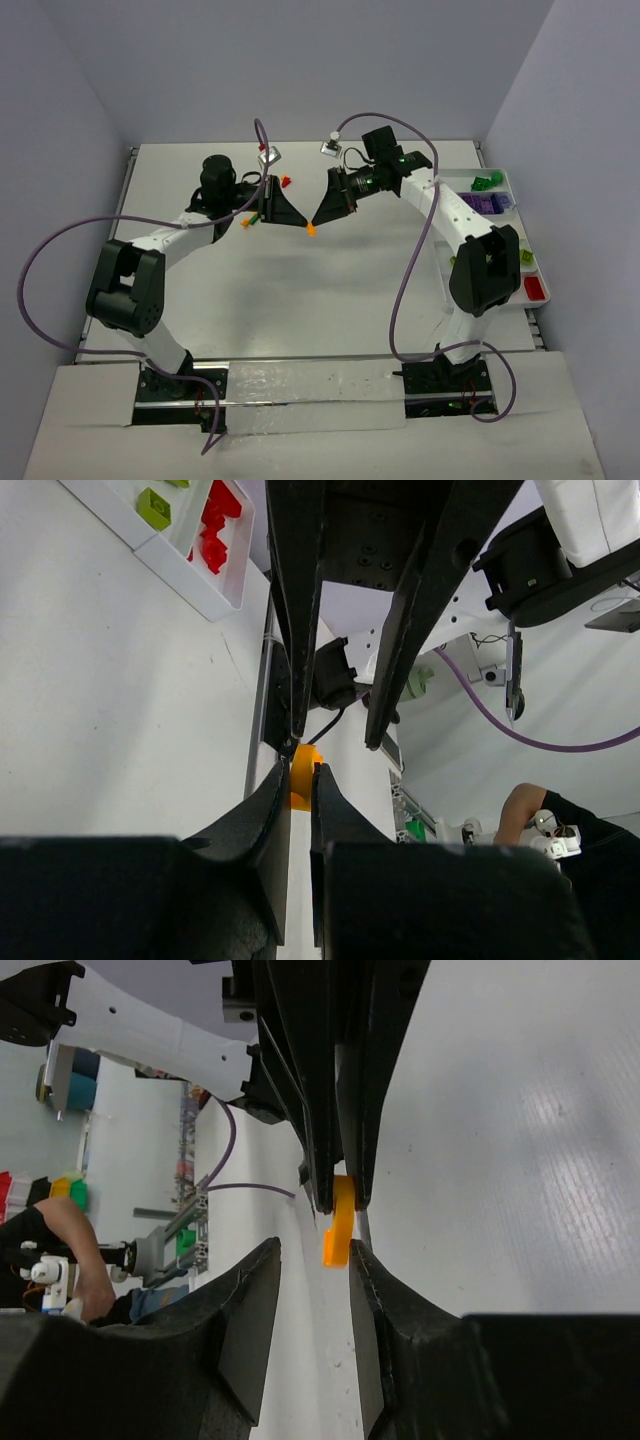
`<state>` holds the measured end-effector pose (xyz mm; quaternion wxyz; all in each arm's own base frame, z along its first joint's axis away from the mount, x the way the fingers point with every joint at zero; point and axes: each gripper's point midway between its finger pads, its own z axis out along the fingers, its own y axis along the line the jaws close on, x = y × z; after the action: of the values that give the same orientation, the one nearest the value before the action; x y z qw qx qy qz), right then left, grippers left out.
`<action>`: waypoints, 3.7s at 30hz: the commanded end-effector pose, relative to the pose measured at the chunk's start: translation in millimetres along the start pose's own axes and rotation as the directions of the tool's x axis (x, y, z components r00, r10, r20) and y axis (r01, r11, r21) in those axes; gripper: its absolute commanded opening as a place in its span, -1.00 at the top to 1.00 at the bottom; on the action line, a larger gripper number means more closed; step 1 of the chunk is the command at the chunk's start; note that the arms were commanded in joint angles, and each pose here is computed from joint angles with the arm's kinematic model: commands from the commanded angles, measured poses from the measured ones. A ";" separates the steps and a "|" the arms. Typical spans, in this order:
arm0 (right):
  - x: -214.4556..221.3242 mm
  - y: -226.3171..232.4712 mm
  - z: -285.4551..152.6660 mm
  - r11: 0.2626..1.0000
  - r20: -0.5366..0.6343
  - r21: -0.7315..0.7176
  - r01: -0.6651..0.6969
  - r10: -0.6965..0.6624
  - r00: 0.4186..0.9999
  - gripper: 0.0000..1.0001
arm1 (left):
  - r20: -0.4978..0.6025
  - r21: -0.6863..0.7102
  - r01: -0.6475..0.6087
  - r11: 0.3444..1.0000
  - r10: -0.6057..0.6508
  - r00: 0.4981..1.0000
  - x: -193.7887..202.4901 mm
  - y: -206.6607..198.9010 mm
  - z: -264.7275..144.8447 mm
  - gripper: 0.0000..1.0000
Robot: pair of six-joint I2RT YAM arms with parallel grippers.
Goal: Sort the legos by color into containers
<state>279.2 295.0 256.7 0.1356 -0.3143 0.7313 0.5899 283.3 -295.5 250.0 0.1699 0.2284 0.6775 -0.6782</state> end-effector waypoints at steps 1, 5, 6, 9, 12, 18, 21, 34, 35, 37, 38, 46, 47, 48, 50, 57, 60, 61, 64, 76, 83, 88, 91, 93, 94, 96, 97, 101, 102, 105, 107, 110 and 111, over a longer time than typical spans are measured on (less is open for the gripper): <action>-17.9 7.8 -0.7 0.996 0.024 0.008 0.086 -0.086 0.996 0.19 | -0.019 0.022 -0.098 0.995 0.098 0.995 -4.7 -18.3 3.4 1.00; -14.5 4.1 2.9 0.994 0.008 0.026 0.105 -0.105 0.994 0.23 | -0.027 0.021 -0.100 0.995 0.100 0.995 -4.4 -18.8 6.7 1.00; -13.4 2.8 3.5 0.994 0.004 0.031 0.103 -0.103 0.995 0.24 | -0.027 0.021 -0.101 0.995 0.102 0.994 -5.0 -19.1 6.8 1.00; -10.8 -1.4 5.3 0.994 -0.009 0.044 0.100 -0.099 0.995 0.25 | -0.029 0.022 -0.101 0.995 0.102 0.994 -5.3 -18.7 8.0 1.00; -6.1 -9.2 5.6 0.994 -0.023 0.062 0.091 -0.089 0.996 0.26 | -0.030 0.024 -0.104 0.994 0.105 0.994 -5.8 -20.0 8.0 1.00; -2.2 -8.3 5.5 0.995 -0.025 0.058 0.084 -0.082 0.996 0.33 | -0.028 0.021 -0.108 0.994 0.109 0.994 -5.2 -20.9 8.1 1.00; -1.4 -7.3 5.6 0.995 -0.026 0.052 0.081 -0.079 0.997 0.37 | -0.024 0.019 -0.116 0.993 0.116 0.993 -7.0 -22.1 8.2 1.00; 7.9 -1.4 12.7 0.998 -0.068 0.013 0.069 -0.068 0.995 0.35 | -0.011 0.005 -0.114 0.993 0.114 0.993 -9.5 -18.2 8.8 1.00; 8.6 -2.0 13.1 0.998 -0.071 0.014 0.068 -0.067 0.995 0.37 | -0.012 0.006 -0.115 0.993 0.115 0.993 -9.4 -18.7 9.0 1.00; 8.7 -3.2 13.0 0.997 -0.072 0.020 0.073 -0.071 0.995 0.45 | -0.012 0.006 -0.114 0.993 0.114 0.993 -9.5 -18.8 9.1 0.99; 7.9 -1.9 12.9 0.997 -0.071 0.022 0.080 -0.078 0.994 0.51 | -0.010 0.005 -0.114 0.994 0.114 0.993 -10.0 -19.0 8.6 1.00; 3.4 -5.7 3.3 0.995 -0.044 0.063 0.083 -0.081 0.996 1.00 | -0.022 -0.076 -0.113 0.991 0.112 0.993 -7.5 -2.3 8.0 0.02; 2.5 -7.2 -2.6 0.993 -0.033 0.077 0.084 -0.081 0.996 1.00 | -0.030 -0.119 -0.111 0.987 0.108 0.994 -5.9 5.5 6.1 -0.42; 1.4 -8.6 -8.9 0.992 -0.023 0.095 0.088 -0.086 0.996 1.00 | -0.045 -0.160 -0.102 0.982 0.096 0.994 -1.8 13.1 3.2 -0.76; 2.4 -20.1 -34.8 0.983 0.005 0.170 0.076 -0.078 0.997 1.00 | -0.041 -0.254 -0.127 0.959 0.120 0.992 -11.8 23.5 -1.7 -0.99; 61.0 -119.2 -188.4 0.688 0.018 0.725 -0.033 0.028 0.999 1.00 | -0.034 -0.645 -0.230 0.729 0.273 0.961 -49.7 69.2 -46.1 -0.98; 96.4 -142.4 -270.1 0.477 0.046 0.875 -0.084 0.090 0.995 1.00 | 0.020 -0.786 -0.188 0.589 0.328 0.944 -72.6 84.7 -68.6 -0.98; 105.8 -145.9 -286.9 0.431 0.055 0.897 -0.098 0.111 0.992 1.00 | 0.039 -0.832 -0.160 0.531 0.344 0.938 -80.6 91.1 -78.6 -0.98; 136.8 -155.0 -346.7 0.276 0.079 0.953 -0.125 0.173 0.982 1.00 | 0.043 -0.884 -0.137 0.446 0.369 0.928 -93.0 100.2 -93.1 -0.98; 147.8 -223.0 -430.9 0.070 0.162 0.980 -0.187 0.269 0.950 1.00 | -0.073 -0.887 -0.241 0.394 0.395 0.916 -96.2 104.2 -98.4 -0.99; 147.7 -258.1 -447.6 0.028 0.188 0.978 -0.206 0.304 0.934 1.00 | -0.090 -0.877 -0.249 0.411 0.369 0.925 -90.0 113.4 -95.8 -0.99; 155.4 -270.7 -451.7 0.004 0.184 0.980 -0.197 0.343 0.921 1.00 | -0.096 -0.884 -0.239 0.401 0.347 0.933 -91.6 120.9 -100.3 -0.98; 163.4 -277.1 -453.3 -0.015 0.178 0.983 -0.185 0.367 0.913 0.94 | -0.083 -0.890 -0.219 0.400 0.331 0.940 -91.8 126.8 -106.5 -0.98; 170.8 -282.6 -450.4 -0.012 0.173 0.983 -0.183 0.390 0.904 0.76 | -0.079 -0.893 -0.204 0.401 0.306 0.949 -88.0 133.3 -111.1 -0.98; 170.9 -282.6 -450.4 -0.011 0.171 0.983 -0.181 0.390 0.905 0.75 | -0.072 -0.897 -0.194 0.398 0.300 0.951 -87.8 134.2 -114.7 -0.98; 179.4 -284.7 -451.5 -0.029 0.173 0.984 -0.177 0.415 0.893 0.48 | -0.048 -0.910 -0.152 0.386 0.265 0.963 -84.3 143.6 -129.4 -0.98; 181.0 -285.4 -450.7 -0.028 0.173 0.984 -0.178 0.420 0.891 0.39 | -0.040 -0.915 -0.135 0.379 0.249 0.968 -82.4 147.0 -134.8 -0.97; 180.9 -286.4 -450.8 -0.033 0.179 0.983 -0.183 0.421 0.889 0.14 | 0.014 -0.948 -0.050 0.315 0.197 0.980 -79.6 157.0 -163.8 -0.86; 178.0 -285.2 -451.5 -0.035 0.183 0.982 -0.185 0.415 0.891 0.08 | 0.035 -0.955 -0.022 0.295 0.183 0.982 -78.2 159.8 -174.1 -0.83; 164.2 -278.1 -447.6 -0.025 0.180 0.982 -0.185 0.393 0.902 0.01 | 0.090 -0.968 0.050 0.248 0.151 0.984 -68.8 166.3 -196.6 -0.78; 144.0 -267.4 -439.6 -0.013 0.160 0.986 -0.167 0.354 0.921 -0.07 | 0.157 -0.974 0.131 0.183 0.133 0.979 -61.7 172.6 -223.9 -0.72; 118.6 -255.4 -426.6 -0.003 0.130 0.991 -0.135 0.305 0.943 -0.20 | 0.231 -0.968 0.217 0.123 0.115 0.966 -54.5 180.3 -252.4 -0.65; 102.7 -248.9 -419.0 0.000 0.110 0.993 -0.114 0.274 0.955 -0.28 | 0.258 -0.964 0.249 0.097 0.102 0.961 -49.7 185.0 -267.7 -0.60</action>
<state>395.8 -192.7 49.6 0.1071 -0.0309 0.9912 -0.0715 448.4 -82.5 137.0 0.3428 0.0074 0.9321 -0.1171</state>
